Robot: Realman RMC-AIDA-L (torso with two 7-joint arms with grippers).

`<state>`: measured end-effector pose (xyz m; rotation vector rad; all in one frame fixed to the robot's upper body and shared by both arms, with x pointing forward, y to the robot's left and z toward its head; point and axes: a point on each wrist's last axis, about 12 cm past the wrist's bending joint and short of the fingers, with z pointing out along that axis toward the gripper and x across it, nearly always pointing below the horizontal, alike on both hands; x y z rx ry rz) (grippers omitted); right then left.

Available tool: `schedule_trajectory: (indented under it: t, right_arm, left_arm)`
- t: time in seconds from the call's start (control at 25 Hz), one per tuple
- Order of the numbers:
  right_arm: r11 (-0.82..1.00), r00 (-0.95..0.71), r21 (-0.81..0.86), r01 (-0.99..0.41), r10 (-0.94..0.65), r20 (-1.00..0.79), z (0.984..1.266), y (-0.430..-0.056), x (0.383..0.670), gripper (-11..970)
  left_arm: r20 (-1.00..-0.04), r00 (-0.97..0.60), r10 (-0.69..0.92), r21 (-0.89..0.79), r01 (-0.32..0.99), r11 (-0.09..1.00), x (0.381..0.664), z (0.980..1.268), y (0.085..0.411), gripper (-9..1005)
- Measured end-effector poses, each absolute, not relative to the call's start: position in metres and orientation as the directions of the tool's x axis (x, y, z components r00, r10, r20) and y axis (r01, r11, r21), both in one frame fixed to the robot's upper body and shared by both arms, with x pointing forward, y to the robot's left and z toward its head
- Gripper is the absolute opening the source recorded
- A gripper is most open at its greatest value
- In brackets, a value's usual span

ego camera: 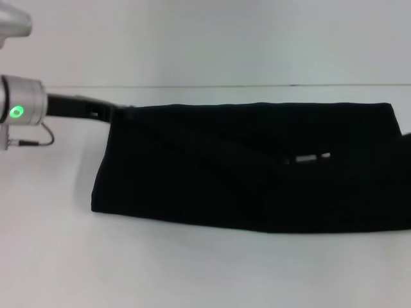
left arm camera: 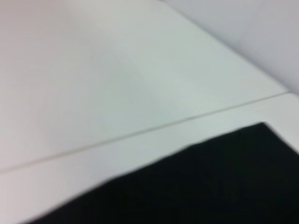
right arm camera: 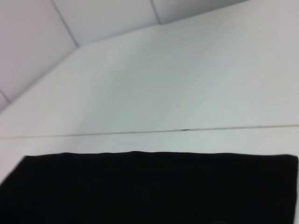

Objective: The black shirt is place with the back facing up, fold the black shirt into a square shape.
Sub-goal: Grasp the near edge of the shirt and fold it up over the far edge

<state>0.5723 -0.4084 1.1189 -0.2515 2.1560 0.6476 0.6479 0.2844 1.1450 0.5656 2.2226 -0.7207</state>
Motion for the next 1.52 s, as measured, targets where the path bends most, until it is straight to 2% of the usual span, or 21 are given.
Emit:
schedule_trajectory:
  t: [0.28,0.72,1.04,1.52]
  right_arm:
    - [0.896,-0.633,0.288,-0.337,0.011,-0.774,1.119,-0.378,0.622,55]
    - [0.933,-0.586,0.222,-0.282,0.016,-0.810,1.132,-0.359,0.659,55]
    - [0.950,-0.564,0.199,-0.241,0.030,-0.825,1.140,-0.362,0.668,56]
    - [0.957,-0.568,0.185,-0.224,0.026,-0.823,1.133,-0.357,0.671,56]
  left_arm:
    - [-0.754,-0.602,0.261,-0.128,0.525,0.841,0.678,1.141,0.264,0]
    - [-0.796,-0.543,0.267,-0.015,0.458,0.889,0.696,1.153,0.270,1]
    - [-0.803,-0.533,0.266,0.010,0.435,0.900,0.698,1.153,0.273,1]
    - [-0.803,-0.534,0.266,0.010,0.434,0.901,0.698,1.151,0.268,1]
